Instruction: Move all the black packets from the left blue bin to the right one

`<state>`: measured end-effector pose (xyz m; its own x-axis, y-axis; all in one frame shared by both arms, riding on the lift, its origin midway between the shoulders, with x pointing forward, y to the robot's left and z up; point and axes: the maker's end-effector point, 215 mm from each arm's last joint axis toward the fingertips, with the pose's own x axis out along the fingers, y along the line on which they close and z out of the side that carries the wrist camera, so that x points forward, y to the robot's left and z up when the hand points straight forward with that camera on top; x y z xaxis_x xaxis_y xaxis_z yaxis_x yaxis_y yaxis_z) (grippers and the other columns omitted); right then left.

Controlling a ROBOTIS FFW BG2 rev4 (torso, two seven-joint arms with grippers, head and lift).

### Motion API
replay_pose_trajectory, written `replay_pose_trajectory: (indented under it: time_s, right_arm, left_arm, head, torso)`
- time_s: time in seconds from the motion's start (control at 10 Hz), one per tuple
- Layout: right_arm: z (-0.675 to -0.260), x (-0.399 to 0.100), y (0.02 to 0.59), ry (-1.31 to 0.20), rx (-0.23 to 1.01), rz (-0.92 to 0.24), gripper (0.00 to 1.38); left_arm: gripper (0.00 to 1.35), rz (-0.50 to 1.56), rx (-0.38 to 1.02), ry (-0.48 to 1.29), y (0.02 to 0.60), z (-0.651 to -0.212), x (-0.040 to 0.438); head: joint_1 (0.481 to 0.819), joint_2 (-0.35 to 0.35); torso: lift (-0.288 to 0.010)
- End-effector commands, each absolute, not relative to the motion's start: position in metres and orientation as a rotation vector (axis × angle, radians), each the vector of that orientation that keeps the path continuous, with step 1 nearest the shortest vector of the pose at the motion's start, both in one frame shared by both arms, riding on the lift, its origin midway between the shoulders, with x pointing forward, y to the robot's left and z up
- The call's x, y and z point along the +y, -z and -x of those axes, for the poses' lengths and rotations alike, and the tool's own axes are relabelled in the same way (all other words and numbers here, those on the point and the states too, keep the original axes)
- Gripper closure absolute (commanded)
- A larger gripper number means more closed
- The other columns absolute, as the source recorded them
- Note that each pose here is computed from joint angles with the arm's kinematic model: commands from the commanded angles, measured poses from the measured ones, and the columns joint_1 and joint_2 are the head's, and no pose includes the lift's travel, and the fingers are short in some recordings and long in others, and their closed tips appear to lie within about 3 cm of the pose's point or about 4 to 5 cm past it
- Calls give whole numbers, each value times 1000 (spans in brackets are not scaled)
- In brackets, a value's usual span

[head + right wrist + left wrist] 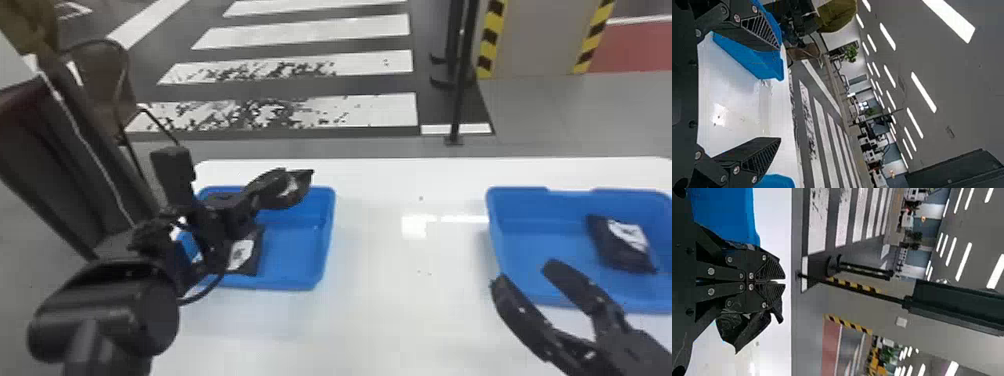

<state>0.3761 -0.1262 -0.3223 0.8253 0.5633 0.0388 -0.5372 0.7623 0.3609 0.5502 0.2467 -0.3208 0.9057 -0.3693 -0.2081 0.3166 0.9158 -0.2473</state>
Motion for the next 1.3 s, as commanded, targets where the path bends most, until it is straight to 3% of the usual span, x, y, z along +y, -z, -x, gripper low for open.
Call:
replay_pose_trajectory:
  time_s: [0.0,0.4,0.8,1.2]
  right_arm:
    - [-384,-94,313,-690,63,-458,226]
    - [-367,-7,283,-928,102,-681,225]
    - [-394,6,275,-963,81,-668,220]
    - [-428,-9,299,-907,101,-596,223]
  left_arm:
    - [1210,310,210,457,312,-533,204]
    - [1208,445,151,638,291,-501,118]
    - [1210,494,150,764,278,-476,53]
    - [1210,484,133,798,264,-468,39]
  head:
    - [695,145]
    - [695,144]
    - [695,105]
    - [695,49]
  torso:
    - [-140]
    - [-140]
    - [-140]
    - [-140]
